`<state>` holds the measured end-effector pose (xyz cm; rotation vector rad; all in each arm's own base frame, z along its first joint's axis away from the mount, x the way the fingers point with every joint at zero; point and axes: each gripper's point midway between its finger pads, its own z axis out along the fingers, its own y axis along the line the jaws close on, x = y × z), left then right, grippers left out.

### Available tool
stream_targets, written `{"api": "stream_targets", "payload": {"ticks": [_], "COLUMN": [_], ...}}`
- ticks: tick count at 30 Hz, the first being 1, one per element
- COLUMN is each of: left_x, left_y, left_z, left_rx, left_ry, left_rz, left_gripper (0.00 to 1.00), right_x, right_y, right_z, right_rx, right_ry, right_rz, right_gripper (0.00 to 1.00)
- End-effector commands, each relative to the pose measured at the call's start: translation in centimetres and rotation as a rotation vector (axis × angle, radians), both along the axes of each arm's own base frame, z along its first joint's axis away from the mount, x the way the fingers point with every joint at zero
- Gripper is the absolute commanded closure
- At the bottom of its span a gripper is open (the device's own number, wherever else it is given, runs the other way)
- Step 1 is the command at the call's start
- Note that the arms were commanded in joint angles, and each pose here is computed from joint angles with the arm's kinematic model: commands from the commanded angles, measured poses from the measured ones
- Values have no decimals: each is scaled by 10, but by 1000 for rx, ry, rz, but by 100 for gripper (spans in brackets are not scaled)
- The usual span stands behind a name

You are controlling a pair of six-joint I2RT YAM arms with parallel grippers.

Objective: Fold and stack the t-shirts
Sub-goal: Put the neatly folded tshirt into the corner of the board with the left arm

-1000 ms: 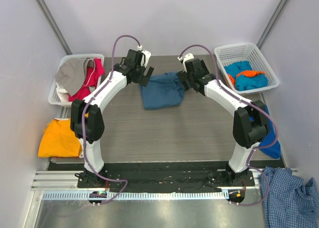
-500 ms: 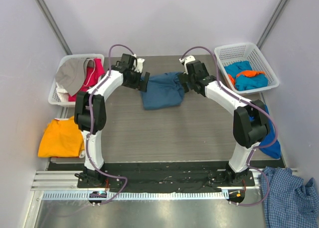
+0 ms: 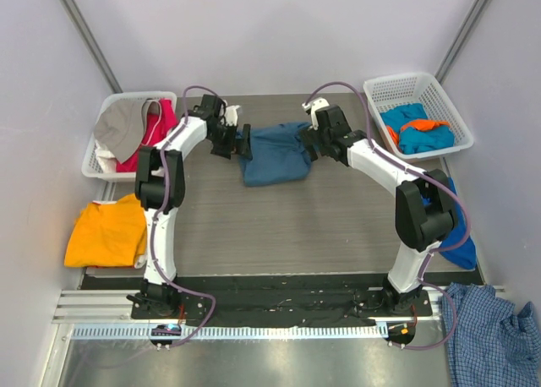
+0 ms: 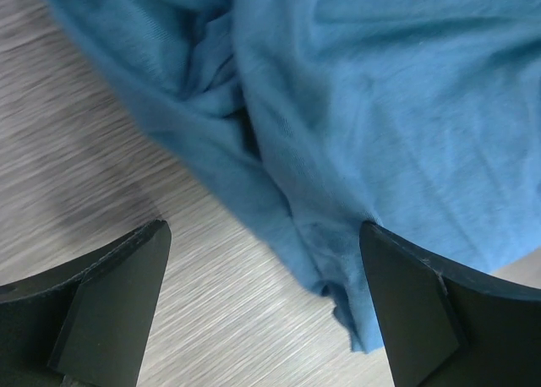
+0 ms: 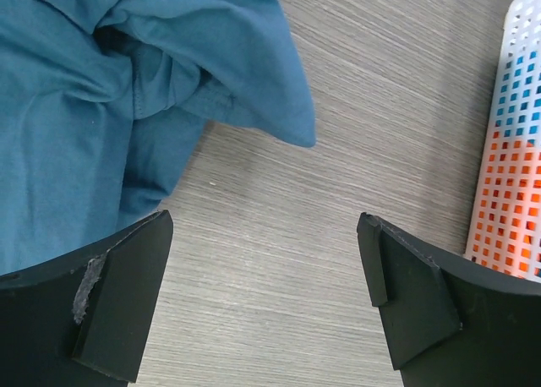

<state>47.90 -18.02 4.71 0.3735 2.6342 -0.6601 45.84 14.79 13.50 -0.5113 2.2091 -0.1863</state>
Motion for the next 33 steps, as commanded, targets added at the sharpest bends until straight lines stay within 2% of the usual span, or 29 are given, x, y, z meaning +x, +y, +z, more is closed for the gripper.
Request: {"api": "stream_targets", "payload": {"ticks": [1, 8, 14, 21, 33], "left_x": [-1, -12, -26, -38, -34], "left_y": [-19, -24, -9, -4, -24], "left_z": [7, -6, -2, -9, -28], "left_rx": [-106, -131, -90, -95, -150], "left_ry": [44, 98, 55, 81, 145], "left_rz": [-31, -50, -67, -79, -77], "left_gripper": [0, 0, 0, 0, 1], "right_x": [4, 4, 2, 1, 3], "right_y": [7, 6, 5, 7, 8], "right_z": [33, 25, 20, 19, 18], "right_rx": [70, 58, 47, 55, 58], "right_ry": [-81, -65, -56, -50, -47], "right_rz": [8, 9, 16, 22, 25], "right_gripper": [1, 1, 1, 1, 2]}}
